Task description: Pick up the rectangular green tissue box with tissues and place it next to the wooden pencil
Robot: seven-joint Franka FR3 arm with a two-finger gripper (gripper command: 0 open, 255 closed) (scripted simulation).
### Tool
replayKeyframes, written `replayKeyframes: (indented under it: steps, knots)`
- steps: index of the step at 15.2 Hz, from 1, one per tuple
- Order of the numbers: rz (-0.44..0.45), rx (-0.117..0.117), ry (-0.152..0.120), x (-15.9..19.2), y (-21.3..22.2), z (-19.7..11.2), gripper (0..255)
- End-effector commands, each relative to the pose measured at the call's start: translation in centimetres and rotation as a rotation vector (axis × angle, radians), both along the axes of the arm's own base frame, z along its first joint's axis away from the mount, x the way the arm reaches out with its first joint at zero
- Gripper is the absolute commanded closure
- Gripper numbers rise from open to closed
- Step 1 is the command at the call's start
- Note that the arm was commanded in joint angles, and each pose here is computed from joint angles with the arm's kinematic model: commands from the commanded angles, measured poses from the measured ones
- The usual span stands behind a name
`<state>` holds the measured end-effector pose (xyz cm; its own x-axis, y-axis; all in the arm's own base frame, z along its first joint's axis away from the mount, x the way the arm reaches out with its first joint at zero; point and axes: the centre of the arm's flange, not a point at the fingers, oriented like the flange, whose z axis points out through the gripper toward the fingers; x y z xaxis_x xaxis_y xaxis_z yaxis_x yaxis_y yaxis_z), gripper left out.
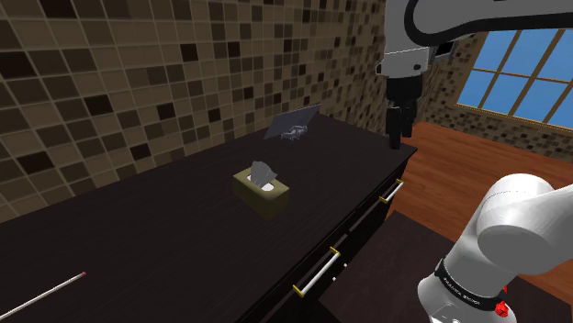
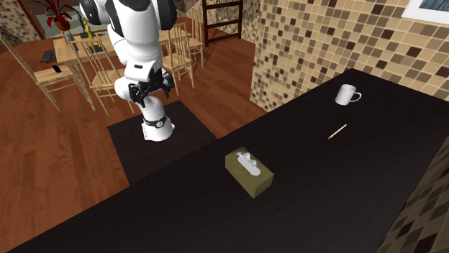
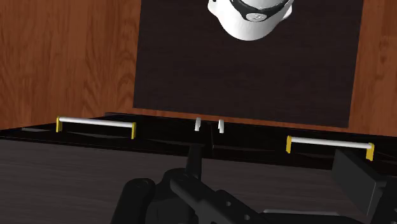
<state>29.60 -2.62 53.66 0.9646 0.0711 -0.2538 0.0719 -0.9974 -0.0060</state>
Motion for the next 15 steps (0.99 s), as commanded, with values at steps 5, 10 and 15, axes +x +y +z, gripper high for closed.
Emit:
replayKeyframes:
  steps: [5, 10, 15]
  knots:
    - [0.121, 0.075, -0.024, 4.3, -0.4, -2.5, 0]
    - [0.272, 0.169, -0.054, 9.7, 0.0, -5.5, 0]
    - [0.424, 0.263, -0.084, 15.0, 1.5, -8.2, 0]
